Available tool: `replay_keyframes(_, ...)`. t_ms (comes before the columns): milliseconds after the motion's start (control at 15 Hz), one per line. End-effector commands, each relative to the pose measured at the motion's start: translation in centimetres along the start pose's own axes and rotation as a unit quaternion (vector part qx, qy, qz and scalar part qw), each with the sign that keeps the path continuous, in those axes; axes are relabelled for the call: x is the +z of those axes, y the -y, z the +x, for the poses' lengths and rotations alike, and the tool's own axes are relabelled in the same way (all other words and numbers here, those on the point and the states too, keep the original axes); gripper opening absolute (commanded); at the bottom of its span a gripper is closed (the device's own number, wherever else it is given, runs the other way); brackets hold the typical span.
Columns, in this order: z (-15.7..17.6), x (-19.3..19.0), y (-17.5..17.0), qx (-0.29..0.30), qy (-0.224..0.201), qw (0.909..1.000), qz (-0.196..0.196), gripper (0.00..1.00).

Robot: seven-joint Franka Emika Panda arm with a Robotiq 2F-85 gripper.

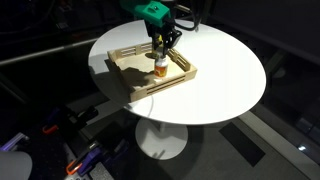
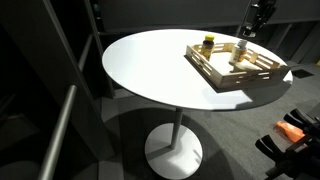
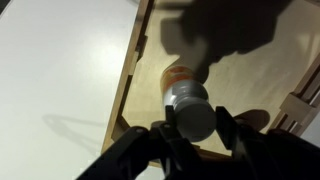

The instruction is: Put the white cap on the white bottle

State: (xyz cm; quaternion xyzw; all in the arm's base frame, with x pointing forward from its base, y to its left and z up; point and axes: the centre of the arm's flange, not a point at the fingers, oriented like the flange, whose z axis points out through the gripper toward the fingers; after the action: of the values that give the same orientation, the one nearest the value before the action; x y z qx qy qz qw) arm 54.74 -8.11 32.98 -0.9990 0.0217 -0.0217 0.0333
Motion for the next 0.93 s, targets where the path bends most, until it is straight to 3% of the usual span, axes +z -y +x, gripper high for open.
replay_keyframes(0,1.9,0.4,-0.8,-0.006,0.005,1.0,0.002,0.27)
replay_keyframes(867,2.6,1.8,0.5,-0.029,0.015,0.9994,0.009,0.28)
